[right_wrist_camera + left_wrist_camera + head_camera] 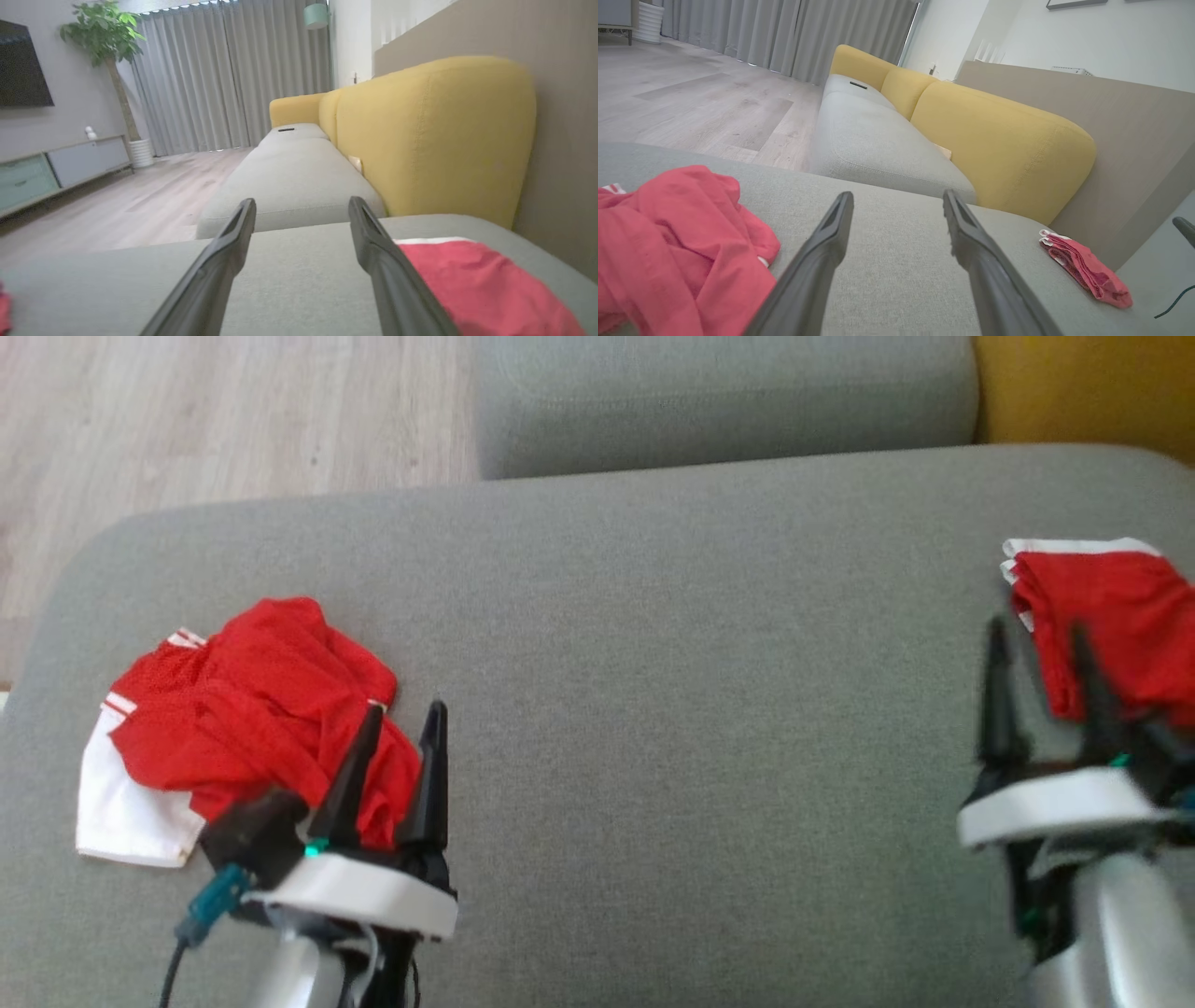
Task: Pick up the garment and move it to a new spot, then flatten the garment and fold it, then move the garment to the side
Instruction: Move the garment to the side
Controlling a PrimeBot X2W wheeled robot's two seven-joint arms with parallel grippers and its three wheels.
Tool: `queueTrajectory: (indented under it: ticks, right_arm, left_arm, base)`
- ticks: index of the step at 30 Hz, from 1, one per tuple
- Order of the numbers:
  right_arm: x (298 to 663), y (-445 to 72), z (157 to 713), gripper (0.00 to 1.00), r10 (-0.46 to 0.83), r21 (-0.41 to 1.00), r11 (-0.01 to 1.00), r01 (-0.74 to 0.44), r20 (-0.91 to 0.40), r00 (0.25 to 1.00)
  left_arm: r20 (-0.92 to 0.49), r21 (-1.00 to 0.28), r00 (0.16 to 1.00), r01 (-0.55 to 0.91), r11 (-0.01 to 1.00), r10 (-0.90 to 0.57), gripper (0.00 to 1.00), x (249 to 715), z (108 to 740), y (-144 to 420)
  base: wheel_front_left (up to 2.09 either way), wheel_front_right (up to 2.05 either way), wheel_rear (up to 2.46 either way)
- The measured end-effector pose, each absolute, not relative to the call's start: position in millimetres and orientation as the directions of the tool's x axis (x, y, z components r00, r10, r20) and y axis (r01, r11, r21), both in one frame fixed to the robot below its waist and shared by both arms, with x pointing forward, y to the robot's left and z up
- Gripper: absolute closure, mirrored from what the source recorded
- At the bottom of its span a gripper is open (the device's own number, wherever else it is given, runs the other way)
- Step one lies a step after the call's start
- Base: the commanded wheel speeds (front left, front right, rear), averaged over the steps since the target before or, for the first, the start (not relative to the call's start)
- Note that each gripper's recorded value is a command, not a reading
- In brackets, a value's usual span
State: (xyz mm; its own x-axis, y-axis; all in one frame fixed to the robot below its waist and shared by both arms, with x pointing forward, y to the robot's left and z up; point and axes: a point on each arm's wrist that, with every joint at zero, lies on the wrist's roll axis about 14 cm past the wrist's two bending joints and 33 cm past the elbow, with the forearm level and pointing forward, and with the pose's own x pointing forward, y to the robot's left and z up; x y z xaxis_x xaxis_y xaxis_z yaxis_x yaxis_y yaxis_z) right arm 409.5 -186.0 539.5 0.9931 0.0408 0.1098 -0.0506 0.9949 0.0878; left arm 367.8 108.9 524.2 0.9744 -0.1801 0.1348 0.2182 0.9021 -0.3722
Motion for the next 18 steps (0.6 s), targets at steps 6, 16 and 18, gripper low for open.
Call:
queueTrajectory:
  ticks: [6, 16, 18]
  right_arm:
    - [386, -156, 518, 0.00, 0.115, 0.163, 0.978, -0.129, 0.088, 0.989]
    - [365, -159, 491, 0.00, 0.106, 0.160, 0.981, -0.110, 0.032, 0.994]
    - [365, -159, 491, 0.00, 0.108, 0.160, 0.981, -0.112, 0.031, 0.994]
  left_arm:
    - [0.115, -0.363, 0.978, 0.205, 0.909, -0.174, 0.00, 353, 517, 112]
    - [0.086, -0.371, 0.985, 0.171, 0.913, -0.149, 0.00, 338, 507, 119]
    - [0.087, -0.371, 0.985, 0.169, 0.913, -0.147, 0.00, 338, 507, 120]
  base:
    - [0.00, 0.00, 0.00]
    - [0.00, 0.00, 0.00]
    - [0.00, 0.00, 0.00]
